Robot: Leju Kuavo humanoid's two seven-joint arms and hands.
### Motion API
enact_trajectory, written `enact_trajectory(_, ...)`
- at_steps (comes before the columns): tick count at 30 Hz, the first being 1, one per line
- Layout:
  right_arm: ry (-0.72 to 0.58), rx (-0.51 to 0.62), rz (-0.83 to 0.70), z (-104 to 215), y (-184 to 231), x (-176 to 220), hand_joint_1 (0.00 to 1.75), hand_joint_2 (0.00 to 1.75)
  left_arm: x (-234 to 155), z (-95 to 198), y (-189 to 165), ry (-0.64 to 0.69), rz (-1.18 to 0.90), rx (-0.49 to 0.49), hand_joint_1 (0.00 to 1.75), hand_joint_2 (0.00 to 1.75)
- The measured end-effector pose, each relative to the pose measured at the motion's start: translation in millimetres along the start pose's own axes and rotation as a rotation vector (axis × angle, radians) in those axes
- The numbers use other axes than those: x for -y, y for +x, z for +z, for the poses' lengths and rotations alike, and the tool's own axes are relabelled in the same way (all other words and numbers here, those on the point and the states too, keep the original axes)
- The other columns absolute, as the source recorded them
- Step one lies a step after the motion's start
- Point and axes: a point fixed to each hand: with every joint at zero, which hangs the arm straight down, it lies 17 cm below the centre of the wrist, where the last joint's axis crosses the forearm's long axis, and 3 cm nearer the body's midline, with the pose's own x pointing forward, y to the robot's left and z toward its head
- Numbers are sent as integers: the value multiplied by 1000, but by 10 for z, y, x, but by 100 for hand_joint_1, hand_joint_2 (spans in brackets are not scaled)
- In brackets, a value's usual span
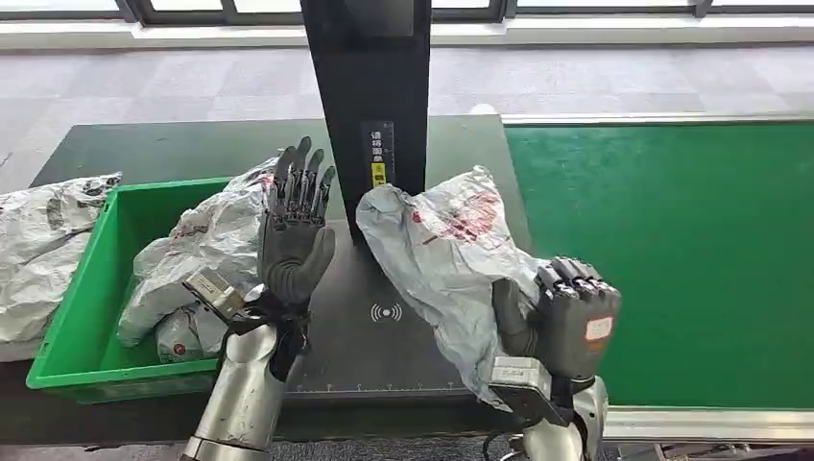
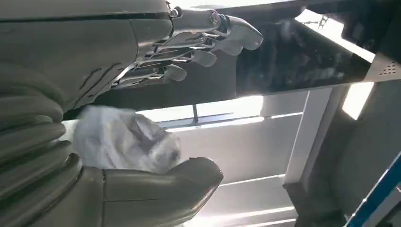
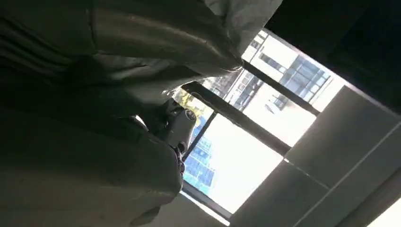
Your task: Moved the parcel from conveyor to table for the left to box.
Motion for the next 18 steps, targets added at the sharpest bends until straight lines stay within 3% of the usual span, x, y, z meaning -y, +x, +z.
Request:
enact_trajectory(9,76,-4,-66,-26,-29,-392,175,0,31,-15,-12,0,-8,-1,0,175)
enact_trajectory(18,126,11,-95,-129,-16,-825,175,0,-109,-74,21,77,-143,12,0,175)
